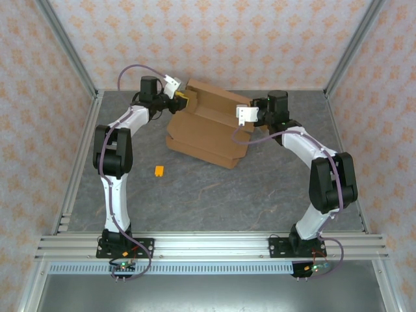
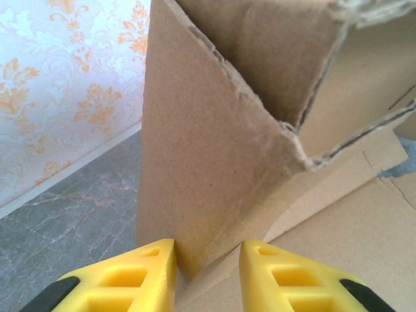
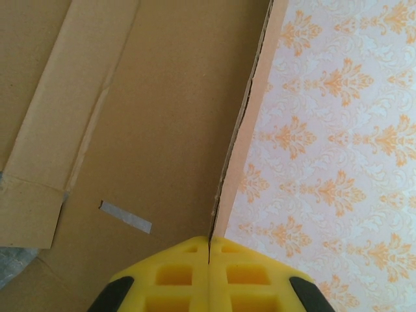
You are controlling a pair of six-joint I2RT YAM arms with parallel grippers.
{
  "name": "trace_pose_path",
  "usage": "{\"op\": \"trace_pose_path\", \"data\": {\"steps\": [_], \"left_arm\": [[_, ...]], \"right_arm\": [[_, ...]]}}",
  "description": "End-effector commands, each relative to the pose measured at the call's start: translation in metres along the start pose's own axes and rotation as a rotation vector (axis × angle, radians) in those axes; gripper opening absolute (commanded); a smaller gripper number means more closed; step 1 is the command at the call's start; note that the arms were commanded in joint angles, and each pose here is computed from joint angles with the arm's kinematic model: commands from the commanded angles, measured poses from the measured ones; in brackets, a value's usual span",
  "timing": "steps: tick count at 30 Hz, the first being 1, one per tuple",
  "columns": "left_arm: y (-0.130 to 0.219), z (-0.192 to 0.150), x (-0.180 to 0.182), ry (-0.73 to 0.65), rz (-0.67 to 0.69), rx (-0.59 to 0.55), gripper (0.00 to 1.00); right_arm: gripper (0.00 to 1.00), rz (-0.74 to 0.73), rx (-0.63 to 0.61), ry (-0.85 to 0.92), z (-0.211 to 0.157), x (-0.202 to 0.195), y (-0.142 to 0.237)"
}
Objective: Fold the paper box
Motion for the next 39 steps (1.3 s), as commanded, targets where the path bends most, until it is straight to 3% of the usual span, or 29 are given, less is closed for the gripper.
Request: {"op": "trace_pose_path", "data": {"steps": [1,9,24,39], "left_arm": [[-0.009,0.009,-0.002,-0.012,0.059,-0.050,0.28],[-0.017,0.012,0.009,-0.001,0.156,-0.067,0.35],[-0.016,0.005,0.010,-0.073,-0.046,0.017,0.59],[-0.001,-0.001,-0.009,-0.186,-0.189,0.087,0.67]], "right_arm": [[0.00,0.023,-0.068,-0.024,0.015,-0.006,0.008],[0.00,0.055,-0.063,-0.025,0.015,-0.004,0.012],[0.00,0.082,-0.046,-0.011,0.010,-0.005,0.013],[0.00,0.122,-0.071,-0.066,0.011,-0.014,0.026]]}}
Point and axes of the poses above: each hand's point on the last joint's axis, 136 mm out from that joint toward the fingers, its own y axis back along the fingers, its own x axis along the line the jaws close on, z = x × y, the point moved 1 cm from there along y, back along the fingers, and after that the axes turned 5 degrees about -y, right-handed, at the moved point
